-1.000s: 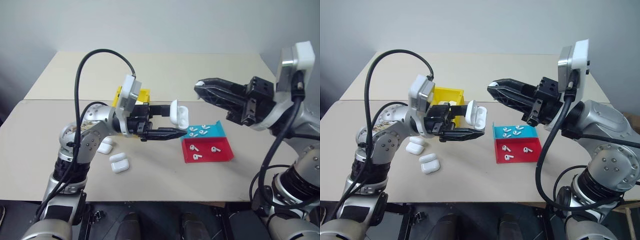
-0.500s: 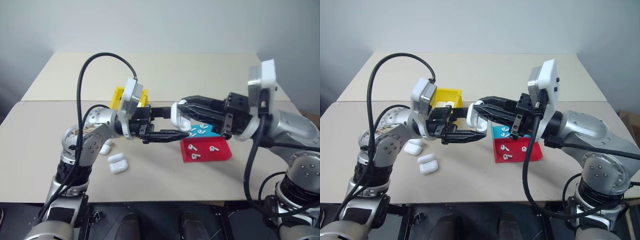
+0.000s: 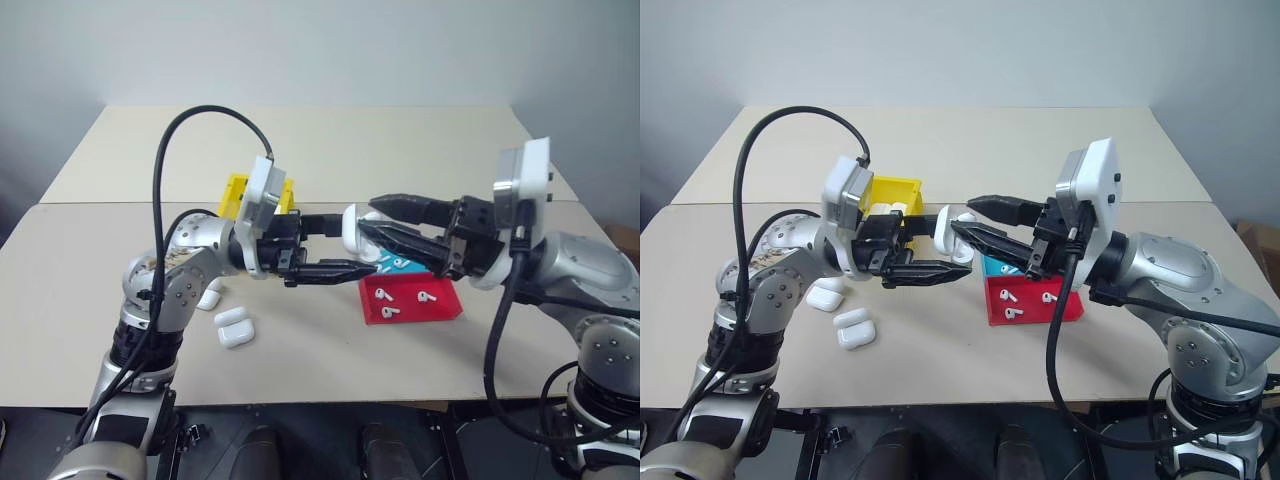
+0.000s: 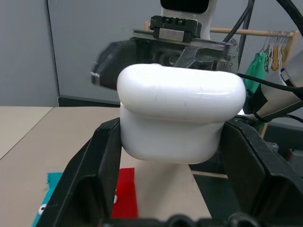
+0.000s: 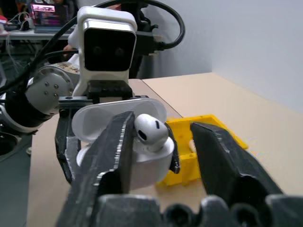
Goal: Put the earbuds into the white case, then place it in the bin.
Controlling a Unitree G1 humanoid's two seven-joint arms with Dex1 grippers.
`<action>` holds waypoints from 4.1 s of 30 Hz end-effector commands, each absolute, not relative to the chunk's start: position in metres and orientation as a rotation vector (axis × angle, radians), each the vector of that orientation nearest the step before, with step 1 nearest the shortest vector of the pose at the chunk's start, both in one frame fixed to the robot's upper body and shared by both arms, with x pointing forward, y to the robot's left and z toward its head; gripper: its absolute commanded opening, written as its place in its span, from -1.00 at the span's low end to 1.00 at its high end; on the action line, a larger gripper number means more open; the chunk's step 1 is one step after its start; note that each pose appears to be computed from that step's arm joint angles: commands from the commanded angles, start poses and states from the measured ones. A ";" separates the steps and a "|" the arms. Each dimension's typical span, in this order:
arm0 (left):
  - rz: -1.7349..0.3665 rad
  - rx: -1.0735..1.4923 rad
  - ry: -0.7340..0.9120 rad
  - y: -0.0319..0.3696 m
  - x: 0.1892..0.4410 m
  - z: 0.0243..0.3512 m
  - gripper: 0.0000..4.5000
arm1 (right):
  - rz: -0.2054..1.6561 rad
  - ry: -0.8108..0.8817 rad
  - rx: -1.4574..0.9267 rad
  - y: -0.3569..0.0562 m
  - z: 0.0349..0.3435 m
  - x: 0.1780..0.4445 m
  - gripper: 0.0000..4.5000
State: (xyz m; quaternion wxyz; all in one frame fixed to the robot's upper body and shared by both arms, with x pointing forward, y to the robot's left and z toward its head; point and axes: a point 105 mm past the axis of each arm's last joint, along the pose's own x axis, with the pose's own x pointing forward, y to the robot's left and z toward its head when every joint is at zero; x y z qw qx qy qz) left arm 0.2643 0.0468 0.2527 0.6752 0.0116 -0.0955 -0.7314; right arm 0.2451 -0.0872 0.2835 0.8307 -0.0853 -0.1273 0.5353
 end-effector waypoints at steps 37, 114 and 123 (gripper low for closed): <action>-1.585 0.104 -0.315 0.079 0.264 0.265 0.26 | 1.201 0.272 -1.232 -0.150 0.221 0.381 -0.35; -1.476 0.141 -0.326 0.088 0.252 0.262 0.26 | 1.370 0.455 -1.467 -0.131 0.169 0.407 0.14; -1.467 0.145 -0.324 0.089 0.250 0.262 0.26 | 1.384 0.467 -1.451 -0.129 0.162 0.406 0.14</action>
